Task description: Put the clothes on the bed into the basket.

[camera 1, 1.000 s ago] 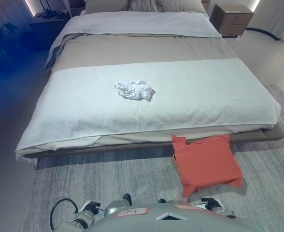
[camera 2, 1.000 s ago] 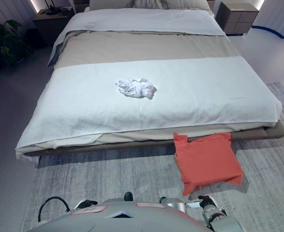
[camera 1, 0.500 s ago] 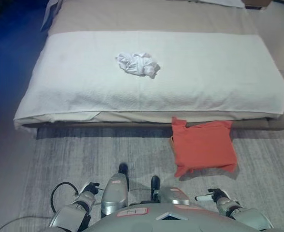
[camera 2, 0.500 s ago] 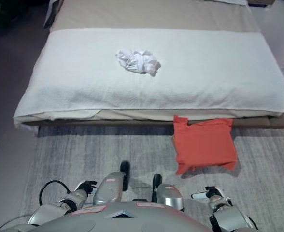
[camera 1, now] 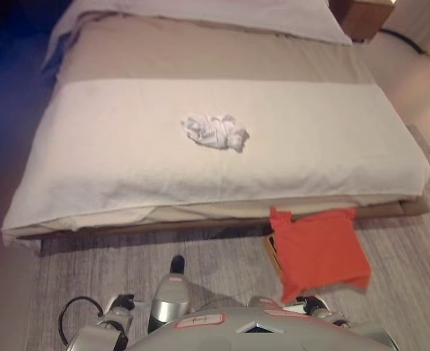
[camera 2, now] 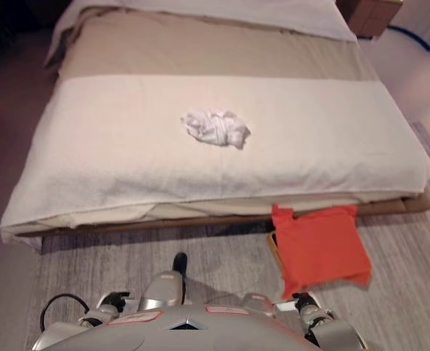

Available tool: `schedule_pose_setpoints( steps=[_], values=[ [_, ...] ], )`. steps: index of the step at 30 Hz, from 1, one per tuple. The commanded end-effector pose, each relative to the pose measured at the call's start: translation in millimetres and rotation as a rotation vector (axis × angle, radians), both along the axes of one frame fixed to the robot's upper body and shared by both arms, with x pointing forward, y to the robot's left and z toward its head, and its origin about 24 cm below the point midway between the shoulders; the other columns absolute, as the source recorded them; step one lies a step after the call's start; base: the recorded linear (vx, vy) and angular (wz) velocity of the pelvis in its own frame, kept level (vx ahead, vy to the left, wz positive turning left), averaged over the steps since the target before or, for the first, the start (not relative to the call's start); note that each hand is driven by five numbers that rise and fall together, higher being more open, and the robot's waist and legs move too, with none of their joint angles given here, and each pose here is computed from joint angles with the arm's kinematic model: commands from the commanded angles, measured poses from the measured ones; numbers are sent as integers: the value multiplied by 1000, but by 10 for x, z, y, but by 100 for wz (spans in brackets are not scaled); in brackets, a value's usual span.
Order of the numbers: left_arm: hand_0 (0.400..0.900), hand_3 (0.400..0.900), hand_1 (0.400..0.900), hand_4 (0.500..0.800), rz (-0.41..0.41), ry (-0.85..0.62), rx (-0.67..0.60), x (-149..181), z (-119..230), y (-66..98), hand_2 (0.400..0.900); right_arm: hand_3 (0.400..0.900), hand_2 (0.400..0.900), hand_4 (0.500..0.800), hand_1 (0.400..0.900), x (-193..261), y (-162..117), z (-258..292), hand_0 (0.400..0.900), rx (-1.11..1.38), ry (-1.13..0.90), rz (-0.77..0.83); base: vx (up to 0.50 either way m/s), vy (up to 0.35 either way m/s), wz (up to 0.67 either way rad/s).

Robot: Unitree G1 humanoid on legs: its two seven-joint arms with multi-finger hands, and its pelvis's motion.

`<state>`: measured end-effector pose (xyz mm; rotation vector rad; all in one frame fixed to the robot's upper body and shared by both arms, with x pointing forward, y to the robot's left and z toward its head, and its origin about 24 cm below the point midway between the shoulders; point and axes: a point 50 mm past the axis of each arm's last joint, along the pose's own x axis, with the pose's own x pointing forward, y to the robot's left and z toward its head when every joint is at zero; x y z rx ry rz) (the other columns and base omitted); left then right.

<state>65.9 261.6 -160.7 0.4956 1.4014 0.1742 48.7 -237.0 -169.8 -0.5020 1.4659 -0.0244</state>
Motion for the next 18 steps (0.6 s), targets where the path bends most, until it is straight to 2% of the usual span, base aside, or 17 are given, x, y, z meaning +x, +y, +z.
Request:
schedule_pose_setpoints(
  steps=[1, 4, 8, 13, 18],
  values=[
    [900, 900, 900, 800, 7, 50, 39, -137, 27, 139, 900, 900, 900, 800, 900, 329, -385, 163, 900, -106, -109, 3, 389, 334, 1],
    [900, 900, 900, 800, -38, 43, 46, -39, 51, 173, 900, 900, 900, 800, 900, 486, -348, 185, 900, -94, -154, 28, 398, 309, 19],
    [900, 900, 900, 800, -89, 4, 43, 149, 74, 150, 900, 900, 900, 800, 900, 457, -312, 166, 900, -84, -147, 38, 465, 160, 62],
    [900, 900, 900, 800, -156, -9, 22, 252, 63, 57, 900, 900, 900, 800, 900, 323, -339, 147, 900, -98, -101, 45, 469, -37, 66],
    [900, 900, 900, 800, -159, 18, 10, 164, 36, 30, 900, 900, 900, 800, 900, 406, -374, 177, 900, -113, -124, 83, 423, -147, 44]
  ],
)
